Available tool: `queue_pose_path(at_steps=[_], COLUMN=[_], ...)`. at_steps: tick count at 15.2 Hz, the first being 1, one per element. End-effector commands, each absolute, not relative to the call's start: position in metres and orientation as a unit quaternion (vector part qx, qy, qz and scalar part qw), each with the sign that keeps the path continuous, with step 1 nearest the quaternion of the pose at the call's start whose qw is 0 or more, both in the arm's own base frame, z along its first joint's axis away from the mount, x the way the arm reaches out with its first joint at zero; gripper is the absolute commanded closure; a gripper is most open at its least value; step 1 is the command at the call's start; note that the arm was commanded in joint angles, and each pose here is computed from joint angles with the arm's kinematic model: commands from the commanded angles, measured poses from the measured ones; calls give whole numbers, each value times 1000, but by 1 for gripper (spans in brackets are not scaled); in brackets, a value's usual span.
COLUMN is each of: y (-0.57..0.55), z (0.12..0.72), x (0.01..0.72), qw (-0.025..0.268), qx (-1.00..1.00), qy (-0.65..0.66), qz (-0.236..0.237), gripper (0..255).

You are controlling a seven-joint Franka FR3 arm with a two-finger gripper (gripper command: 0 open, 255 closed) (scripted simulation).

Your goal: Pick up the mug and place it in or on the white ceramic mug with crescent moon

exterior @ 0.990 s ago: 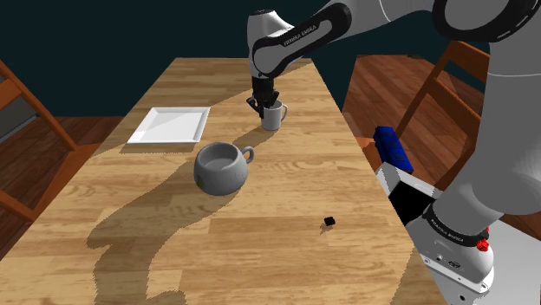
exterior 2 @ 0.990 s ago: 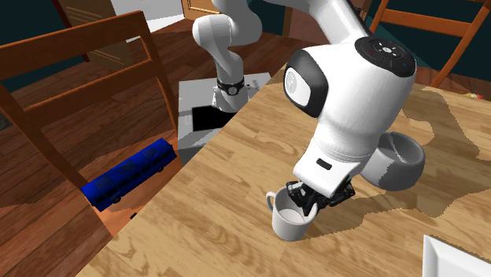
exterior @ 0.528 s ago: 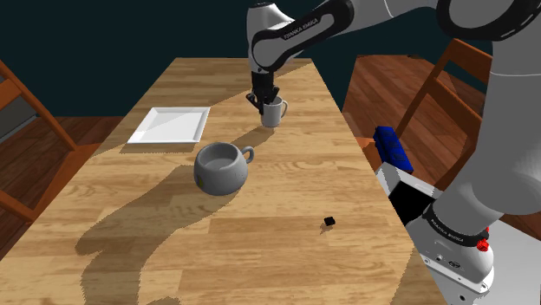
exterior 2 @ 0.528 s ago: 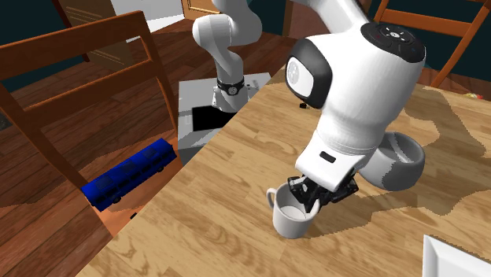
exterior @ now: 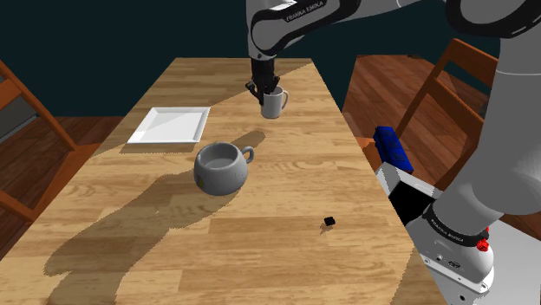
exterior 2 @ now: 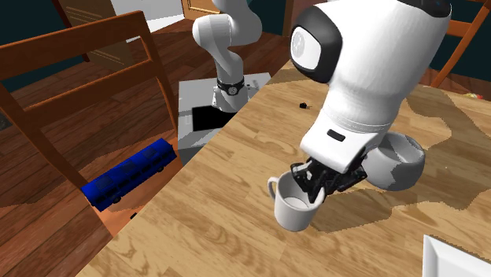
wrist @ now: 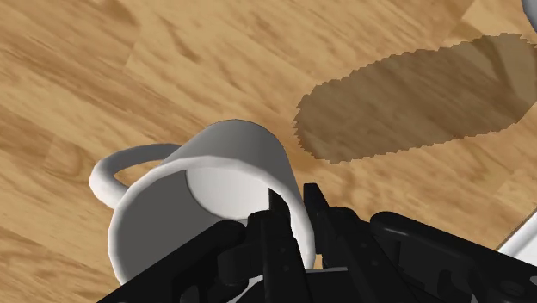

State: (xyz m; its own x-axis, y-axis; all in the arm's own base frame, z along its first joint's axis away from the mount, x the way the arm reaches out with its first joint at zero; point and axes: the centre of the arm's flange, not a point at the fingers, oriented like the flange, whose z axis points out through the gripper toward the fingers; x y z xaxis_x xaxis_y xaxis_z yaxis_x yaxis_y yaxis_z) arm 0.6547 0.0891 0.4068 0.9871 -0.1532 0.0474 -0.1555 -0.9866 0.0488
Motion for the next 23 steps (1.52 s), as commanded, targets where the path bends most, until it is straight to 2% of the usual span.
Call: queue_pose_path(at_steps=[1,23], y=[89,113], z=[418,523], x=[655,645], qw=[26,26], qx=[996,996], qy=[-77,-77], qz=[22,22], gripper=[255,255])
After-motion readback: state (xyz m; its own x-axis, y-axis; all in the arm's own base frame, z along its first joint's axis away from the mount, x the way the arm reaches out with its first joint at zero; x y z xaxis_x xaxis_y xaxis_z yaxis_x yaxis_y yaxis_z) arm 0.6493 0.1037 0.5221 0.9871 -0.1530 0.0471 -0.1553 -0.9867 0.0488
